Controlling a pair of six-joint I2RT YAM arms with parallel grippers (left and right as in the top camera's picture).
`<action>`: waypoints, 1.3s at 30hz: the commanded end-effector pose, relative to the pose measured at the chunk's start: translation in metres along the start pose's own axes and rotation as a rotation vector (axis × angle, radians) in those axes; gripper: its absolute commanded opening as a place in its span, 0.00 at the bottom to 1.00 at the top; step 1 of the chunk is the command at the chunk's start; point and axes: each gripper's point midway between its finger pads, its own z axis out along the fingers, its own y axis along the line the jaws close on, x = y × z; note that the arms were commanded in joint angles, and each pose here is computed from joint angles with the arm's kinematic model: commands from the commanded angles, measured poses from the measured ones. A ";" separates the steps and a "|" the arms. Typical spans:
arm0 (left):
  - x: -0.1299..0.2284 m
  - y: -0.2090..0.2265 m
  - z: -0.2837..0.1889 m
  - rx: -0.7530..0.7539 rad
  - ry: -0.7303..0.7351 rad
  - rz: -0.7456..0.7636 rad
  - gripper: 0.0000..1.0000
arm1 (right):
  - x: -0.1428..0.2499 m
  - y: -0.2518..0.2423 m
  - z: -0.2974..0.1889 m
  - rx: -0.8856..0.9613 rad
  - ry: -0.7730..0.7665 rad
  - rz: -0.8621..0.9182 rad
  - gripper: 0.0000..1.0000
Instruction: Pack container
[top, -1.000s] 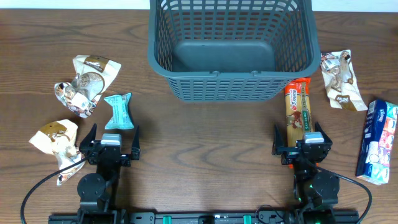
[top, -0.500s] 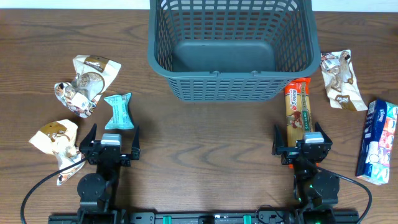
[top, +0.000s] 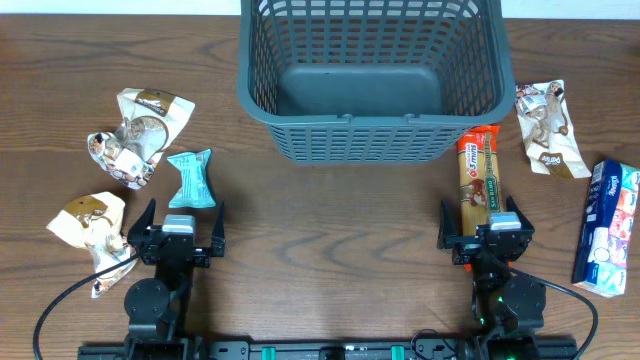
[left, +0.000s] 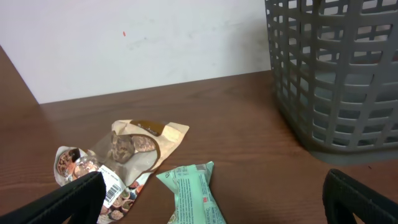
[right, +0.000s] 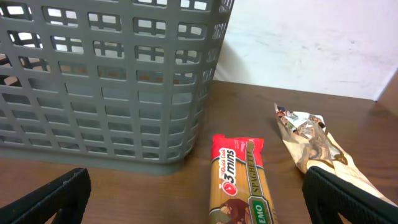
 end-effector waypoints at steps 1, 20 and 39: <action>0.017 0.002 0.001 -0.021 0.048 -0.004 0.99 | 0.001 -0.001 0.000 0.003 0.000 -0.002 0.99; 0.017 0.002 0.001 -0.021 0.048 -0.004 0.98 | -0.152 -0.061 -0.060 0.221 0.196 0.193 0.99; 0.016 0.002 0.001 -0.021 0.046 -0.004 0.99 | -0.134 -0.081 -0.037 0.173 1.145 0.167 0.99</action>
